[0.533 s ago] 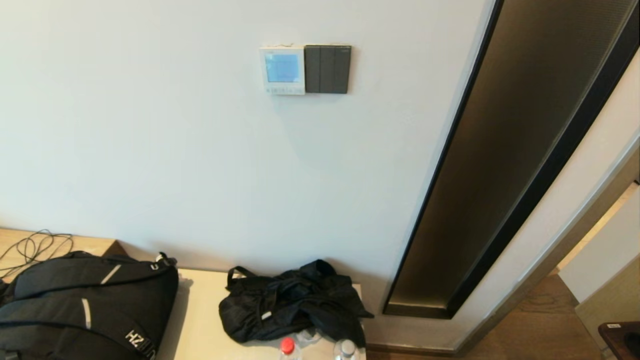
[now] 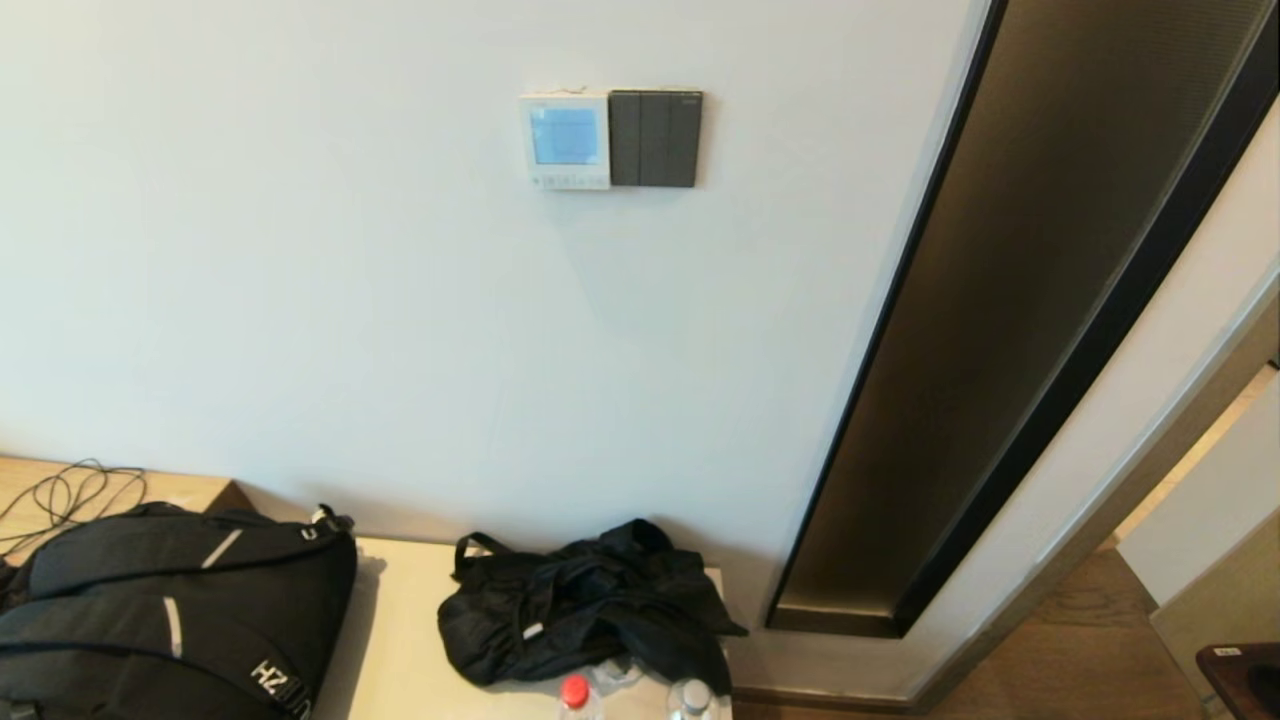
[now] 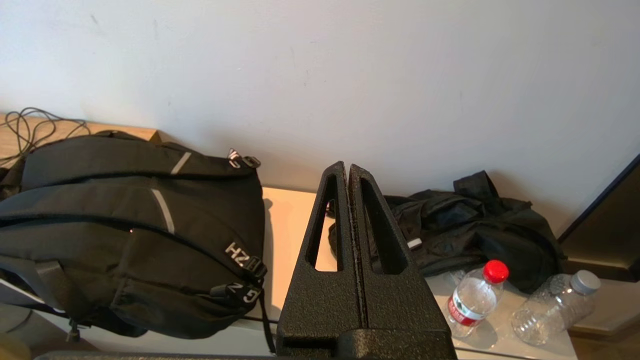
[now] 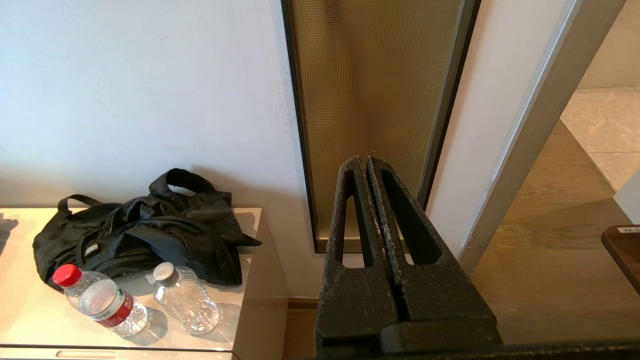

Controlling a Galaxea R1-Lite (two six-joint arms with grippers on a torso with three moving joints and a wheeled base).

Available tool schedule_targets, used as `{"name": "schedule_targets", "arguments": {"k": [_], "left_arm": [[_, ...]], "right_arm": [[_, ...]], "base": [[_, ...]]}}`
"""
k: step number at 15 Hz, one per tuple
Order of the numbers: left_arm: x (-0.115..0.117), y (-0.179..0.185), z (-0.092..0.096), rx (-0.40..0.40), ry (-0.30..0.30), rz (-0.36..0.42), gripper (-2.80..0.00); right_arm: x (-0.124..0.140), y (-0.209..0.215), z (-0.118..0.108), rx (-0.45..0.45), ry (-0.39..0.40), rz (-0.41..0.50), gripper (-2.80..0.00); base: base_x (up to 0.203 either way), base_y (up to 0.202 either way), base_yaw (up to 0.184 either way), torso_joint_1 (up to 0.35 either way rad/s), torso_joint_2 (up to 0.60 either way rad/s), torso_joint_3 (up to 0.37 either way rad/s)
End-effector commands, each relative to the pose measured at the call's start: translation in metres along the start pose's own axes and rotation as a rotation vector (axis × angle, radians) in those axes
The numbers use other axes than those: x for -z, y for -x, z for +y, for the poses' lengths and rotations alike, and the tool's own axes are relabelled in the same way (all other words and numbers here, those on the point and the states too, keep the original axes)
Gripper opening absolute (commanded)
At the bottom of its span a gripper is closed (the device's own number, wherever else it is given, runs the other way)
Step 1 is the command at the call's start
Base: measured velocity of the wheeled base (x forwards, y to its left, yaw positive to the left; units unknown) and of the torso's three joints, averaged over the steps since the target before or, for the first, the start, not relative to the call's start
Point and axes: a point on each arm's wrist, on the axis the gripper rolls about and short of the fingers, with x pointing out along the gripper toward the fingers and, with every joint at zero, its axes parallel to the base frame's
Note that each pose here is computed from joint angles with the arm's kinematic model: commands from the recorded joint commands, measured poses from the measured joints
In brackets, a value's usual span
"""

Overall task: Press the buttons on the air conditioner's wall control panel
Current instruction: Turn on the central air conditioner

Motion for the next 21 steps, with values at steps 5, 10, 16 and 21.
{"name": "schedule_targets", "arguments": {"k": [5, 10, 16, 21], "left_arm": [[0.0, 0.0, 0.0, -0.001, 0.001, 0.001, -2.8], [0.0, 0.0, 0.0, -0.003, -0.001, 0.001, -2.8], [-0.001, 0.0, 0.0, -0.003, -0.027, -0.005, -2.8], [-0.036, 0.011, -0.001, 0.018, -0.027, -0.079, -2.8]], "right_arm": [[0.0, 0.0, 0.0, 0.0, 0.0, 0.002, -2.8], [0.0, 0.0, 0.0, 0.0, 0.0, 0.003, -2.8], [0.0, 0.0, 0.0, 0.0, 0.0, 0.003, -2.8], [0.0, 0.0, 0.0, 0.0, 0.0, 0.002, -2.8]], "base": [[0.0, 0.0, 0.0, 0.0, 0.0, 0.0], [0.0, 0.0, 0.0, 0.0, 0.0, 0.0], [0.0, 0.0, 0.0, 0.0, 0.0, 0.0], [0.0, 0.0, 0.0, 0.0, 0.0, 0.0]]}}
